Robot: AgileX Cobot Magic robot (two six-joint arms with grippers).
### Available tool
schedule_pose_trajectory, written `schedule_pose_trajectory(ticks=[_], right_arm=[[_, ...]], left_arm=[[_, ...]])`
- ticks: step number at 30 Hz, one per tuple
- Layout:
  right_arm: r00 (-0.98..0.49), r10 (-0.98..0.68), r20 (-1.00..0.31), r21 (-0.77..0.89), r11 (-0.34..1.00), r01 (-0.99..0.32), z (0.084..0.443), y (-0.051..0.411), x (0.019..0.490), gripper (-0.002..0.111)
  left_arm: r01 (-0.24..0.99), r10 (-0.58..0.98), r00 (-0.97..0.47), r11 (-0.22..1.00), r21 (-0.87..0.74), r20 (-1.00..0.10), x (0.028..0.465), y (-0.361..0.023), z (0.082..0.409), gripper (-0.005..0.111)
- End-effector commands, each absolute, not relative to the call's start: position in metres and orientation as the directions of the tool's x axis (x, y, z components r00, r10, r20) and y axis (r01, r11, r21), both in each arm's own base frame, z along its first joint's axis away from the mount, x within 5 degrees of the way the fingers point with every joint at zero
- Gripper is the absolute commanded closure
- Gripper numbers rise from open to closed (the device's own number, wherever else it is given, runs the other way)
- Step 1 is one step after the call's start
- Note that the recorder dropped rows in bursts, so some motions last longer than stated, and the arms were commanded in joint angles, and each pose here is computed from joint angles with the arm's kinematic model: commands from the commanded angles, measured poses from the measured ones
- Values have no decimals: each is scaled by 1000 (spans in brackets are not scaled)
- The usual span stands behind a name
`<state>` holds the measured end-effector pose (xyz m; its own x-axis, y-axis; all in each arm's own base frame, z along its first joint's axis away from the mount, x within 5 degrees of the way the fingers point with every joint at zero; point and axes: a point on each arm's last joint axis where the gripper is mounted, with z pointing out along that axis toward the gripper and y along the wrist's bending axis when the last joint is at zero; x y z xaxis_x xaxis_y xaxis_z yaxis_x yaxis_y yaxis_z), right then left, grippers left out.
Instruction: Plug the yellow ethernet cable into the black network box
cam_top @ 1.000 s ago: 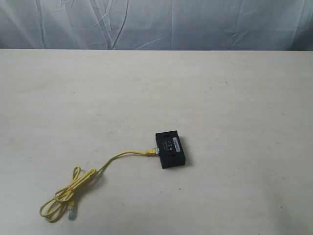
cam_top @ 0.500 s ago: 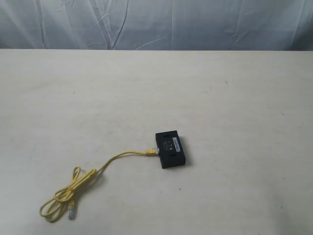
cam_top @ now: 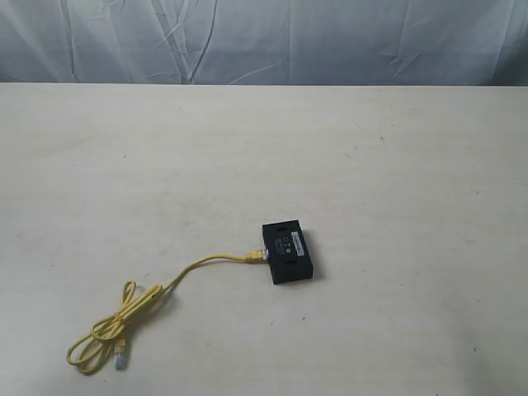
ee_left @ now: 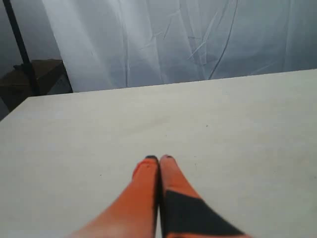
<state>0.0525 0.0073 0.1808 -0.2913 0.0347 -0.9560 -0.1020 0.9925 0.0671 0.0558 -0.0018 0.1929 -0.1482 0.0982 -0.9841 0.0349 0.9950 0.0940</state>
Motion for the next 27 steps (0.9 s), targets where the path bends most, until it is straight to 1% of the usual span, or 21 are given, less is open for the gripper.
schedule_pose_trajectory(ticks=[1, 27], right_arm=[[-281, 34, -959, 64, 993, -98, 180, 7, 52, 109], [-276, 35, -960, 64, 993, -98, 181, 7, 53, 109]], left_arm=[[12, 24, -145, 1000, 22, -989, 55, -1, 192, 107], [10, -3, -146, 1000, -5, -989, 55, -1, 192, 107]])
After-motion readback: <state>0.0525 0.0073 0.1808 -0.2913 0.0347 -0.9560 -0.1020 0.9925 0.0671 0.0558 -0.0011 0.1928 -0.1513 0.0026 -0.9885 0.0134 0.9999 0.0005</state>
